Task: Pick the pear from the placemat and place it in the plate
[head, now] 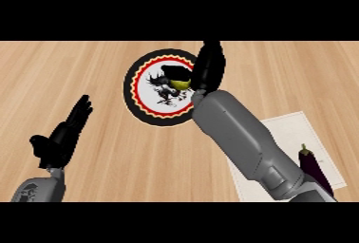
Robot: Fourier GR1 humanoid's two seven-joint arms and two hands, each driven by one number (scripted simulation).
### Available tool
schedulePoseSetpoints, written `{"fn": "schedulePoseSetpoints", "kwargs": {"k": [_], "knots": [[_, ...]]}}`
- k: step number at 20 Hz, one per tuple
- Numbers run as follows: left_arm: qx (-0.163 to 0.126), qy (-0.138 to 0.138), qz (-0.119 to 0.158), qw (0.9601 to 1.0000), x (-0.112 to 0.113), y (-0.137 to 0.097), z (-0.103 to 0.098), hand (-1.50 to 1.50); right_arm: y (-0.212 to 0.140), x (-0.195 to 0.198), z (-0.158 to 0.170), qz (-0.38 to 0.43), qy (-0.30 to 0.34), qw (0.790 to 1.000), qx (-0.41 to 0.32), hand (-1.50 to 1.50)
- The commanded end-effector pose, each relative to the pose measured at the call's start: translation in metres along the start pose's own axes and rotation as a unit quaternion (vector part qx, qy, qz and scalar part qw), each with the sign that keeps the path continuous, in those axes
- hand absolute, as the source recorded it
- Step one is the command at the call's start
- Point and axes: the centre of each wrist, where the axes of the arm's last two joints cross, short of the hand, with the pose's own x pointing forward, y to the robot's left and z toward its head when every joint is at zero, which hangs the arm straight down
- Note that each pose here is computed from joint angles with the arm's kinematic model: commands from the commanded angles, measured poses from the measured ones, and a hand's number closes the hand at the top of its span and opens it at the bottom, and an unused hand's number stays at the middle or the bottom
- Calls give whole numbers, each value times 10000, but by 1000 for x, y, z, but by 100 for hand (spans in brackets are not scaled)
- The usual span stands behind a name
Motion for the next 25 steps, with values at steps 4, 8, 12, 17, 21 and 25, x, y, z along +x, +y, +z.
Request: {"fn": "schedulePoseSetpoints", "kwargs": {"k": [4,8,12,17,21,25], "knots": [[204,124,37,9997,-7,0,7,0,-31,-44,17,-1252,159,9912,-405,-150],[236,80,5,9997,-25,11,28,0,-75,-81,4,-1312,-95,9911,-227,-150],[231,43,63,9997,-4,-1,11,0,-105,-132,29,-1248,-307,9916,150,-150],[217,135,-6,9997,-3,25,14,0,-128,-161,26,-1191,-345,9913,437,-150],[199,92,17,9998,15,16,10,0,-136,-187,21,-990,-314,9937,433,-150],[302,51,-35,9995,-6,-6,15,0,-125,-191,15,-989,-427,9939,231,-150]]}}
